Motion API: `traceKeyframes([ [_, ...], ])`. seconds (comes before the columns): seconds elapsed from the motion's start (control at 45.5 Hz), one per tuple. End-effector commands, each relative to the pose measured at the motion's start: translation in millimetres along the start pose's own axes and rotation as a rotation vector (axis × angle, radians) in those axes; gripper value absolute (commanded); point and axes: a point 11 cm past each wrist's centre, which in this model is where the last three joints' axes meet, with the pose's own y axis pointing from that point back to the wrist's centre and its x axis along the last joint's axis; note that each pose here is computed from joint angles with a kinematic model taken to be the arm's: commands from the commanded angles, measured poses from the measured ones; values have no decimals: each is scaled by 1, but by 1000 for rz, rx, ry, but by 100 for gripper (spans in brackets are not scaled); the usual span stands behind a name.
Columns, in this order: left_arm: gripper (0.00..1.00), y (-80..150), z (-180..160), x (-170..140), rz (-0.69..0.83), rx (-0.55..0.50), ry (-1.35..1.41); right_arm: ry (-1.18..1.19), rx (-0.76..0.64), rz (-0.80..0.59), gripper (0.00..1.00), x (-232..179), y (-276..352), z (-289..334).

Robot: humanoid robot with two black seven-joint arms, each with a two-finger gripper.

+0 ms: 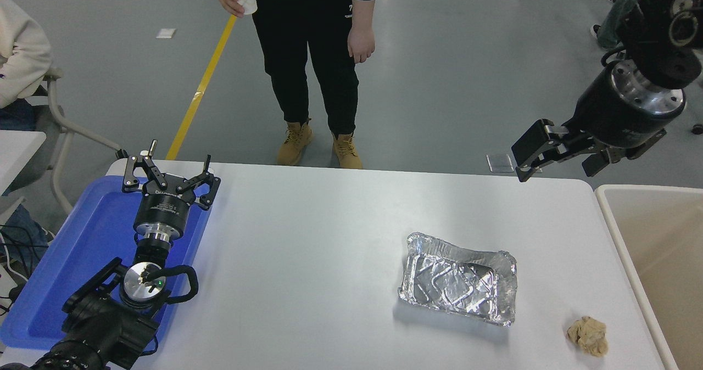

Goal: Pick up paper cup place in dustbin

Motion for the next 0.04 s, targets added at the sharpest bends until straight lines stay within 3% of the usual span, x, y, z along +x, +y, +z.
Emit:
traceKeyframes([
  [0.0, 100, 0, 0, 0, 0, 0, 0, -40, 4, -7, 100, -2, -2, 6],
  [0.022, 100, 0, 0, 0, 1, 0, -1, -41, 3, -9, 100, -2, -2, 6],
])
